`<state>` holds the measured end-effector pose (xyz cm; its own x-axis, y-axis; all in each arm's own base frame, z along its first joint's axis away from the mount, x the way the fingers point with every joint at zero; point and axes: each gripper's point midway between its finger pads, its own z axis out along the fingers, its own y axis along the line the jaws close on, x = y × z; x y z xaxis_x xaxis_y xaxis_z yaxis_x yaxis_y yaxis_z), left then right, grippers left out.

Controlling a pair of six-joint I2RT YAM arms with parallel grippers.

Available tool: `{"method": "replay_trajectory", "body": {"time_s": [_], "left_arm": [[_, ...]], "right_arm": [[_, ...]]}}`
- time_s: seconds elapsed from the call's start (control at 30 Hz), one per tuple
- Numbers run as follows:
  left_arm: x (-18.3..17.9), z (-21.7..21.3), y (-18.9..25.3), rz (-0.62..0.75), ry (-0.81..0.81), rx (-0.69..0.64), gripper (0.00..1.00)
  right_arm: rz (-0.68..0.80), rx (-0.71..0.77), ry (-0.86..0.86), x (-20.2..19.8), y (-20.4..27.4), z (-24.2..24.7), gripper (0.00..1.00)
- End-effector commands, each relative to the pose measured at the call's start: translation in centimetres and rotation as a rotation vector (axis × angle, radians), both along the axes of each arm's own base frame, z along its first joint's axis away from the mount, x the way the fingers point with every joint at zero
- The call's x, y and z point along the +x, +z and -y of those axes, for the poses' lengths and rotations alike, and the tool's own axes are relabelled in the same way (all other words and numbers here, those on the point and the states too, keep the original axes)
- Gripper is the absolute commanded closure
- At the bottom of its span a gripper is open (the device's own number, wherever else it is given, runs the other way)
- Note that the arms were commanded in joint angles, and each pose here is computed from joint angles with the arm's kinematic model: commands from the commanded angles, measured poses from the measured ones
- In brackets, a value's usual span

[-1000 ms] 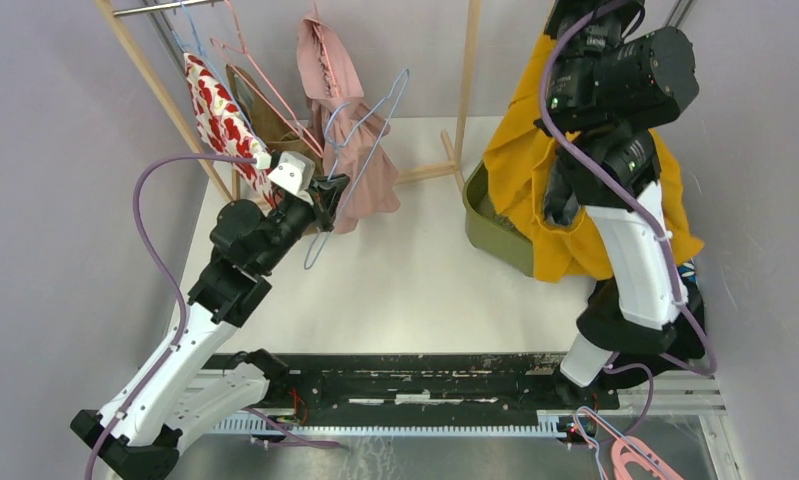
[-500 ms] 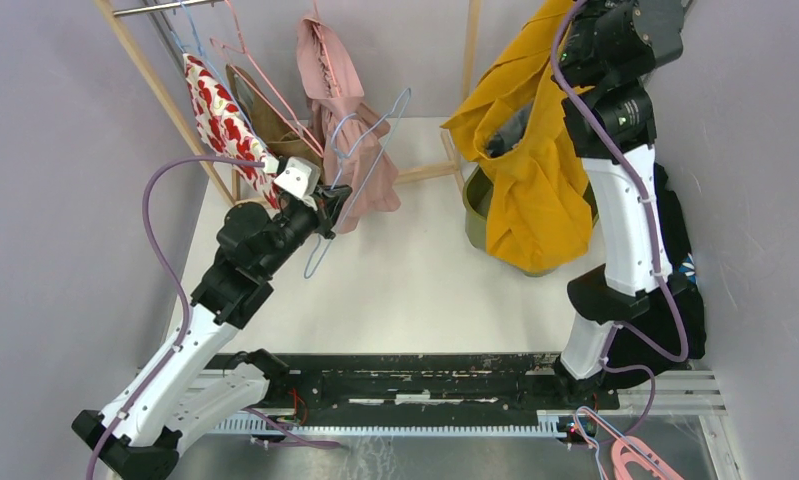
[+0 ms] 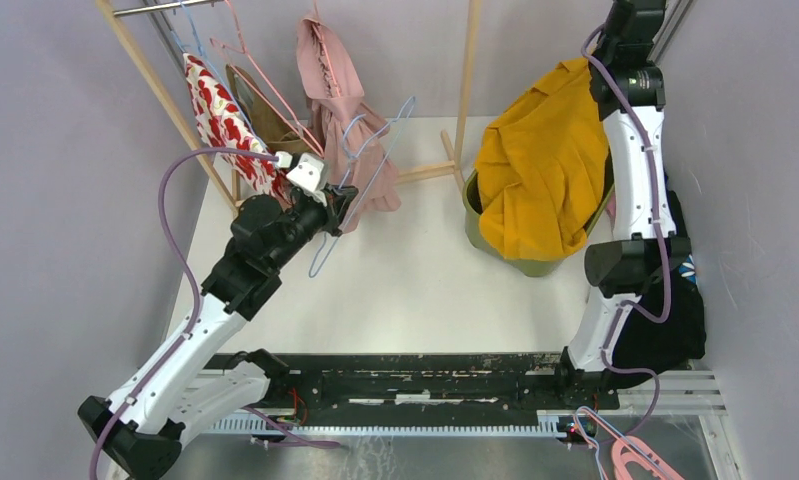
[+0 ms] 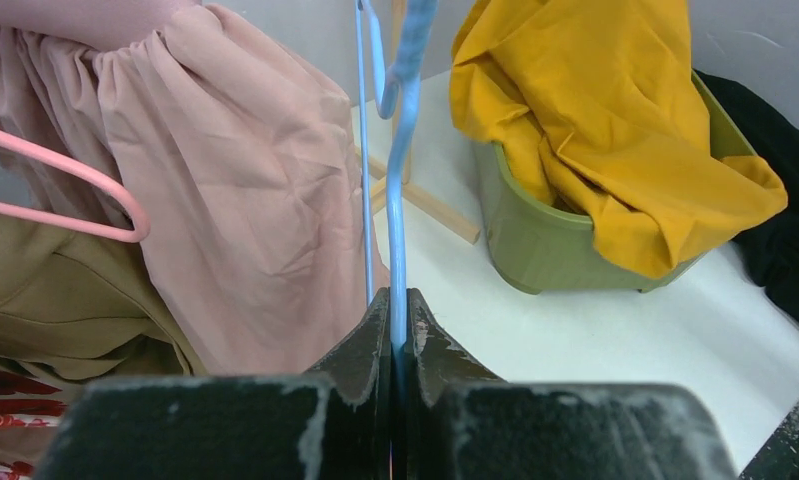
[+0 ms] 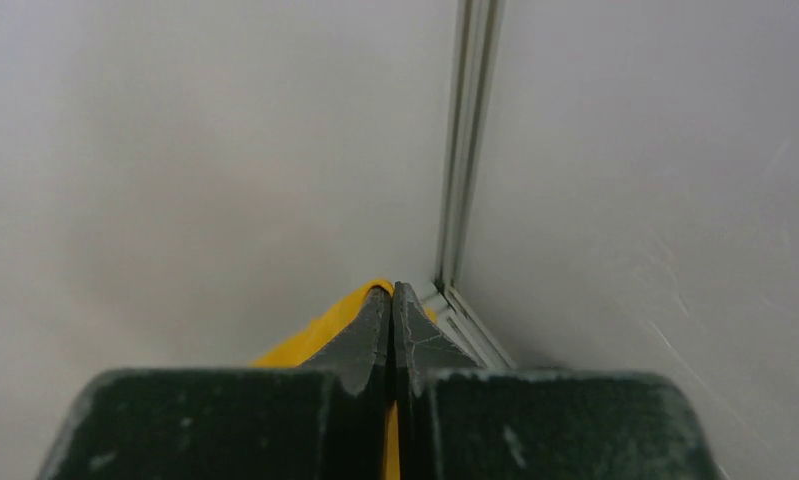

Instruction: Remove the skirt from the hanger

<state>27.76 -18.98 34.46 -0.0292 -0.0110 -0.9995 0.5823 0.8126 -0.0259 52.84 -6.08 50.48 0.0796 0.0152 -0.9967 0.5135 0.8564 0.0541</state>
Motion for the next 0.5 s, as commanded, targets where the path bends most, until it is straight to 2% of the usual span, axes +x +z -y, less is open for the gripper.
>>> {"method": "replay_trajectory", "body": {"time_s": [0.0, 0.13, 0.33, 0.47], "left_arm": [[0.5, 0.2, 1.9, 0.034, 0.012, -0.052, 0.97], [0.7, 0.3, 2.1, 0.040, 0.017, -0.054, 0.97], [0.9, 0.7, 1.4, 0.023, 0.001, -0.038, 0.97], [1.2, 0.8, 1.6, 0.027, 0.001, -0.033, 0.97]], "right_arm": [[-0.070, 0.074, 0.079, 0.2, -3.4, -0.4, 0.99], [-0.185, 0.185, 0.164, -1.9, -10.0, -2.5, 0.99], [-0.334, 0.299, 0.291, -8.7, -16.0, -6.8, 0.99], [-0.407, 0.388, 0.297, -13.3, -20.3, -7.9, 0.99]]}}
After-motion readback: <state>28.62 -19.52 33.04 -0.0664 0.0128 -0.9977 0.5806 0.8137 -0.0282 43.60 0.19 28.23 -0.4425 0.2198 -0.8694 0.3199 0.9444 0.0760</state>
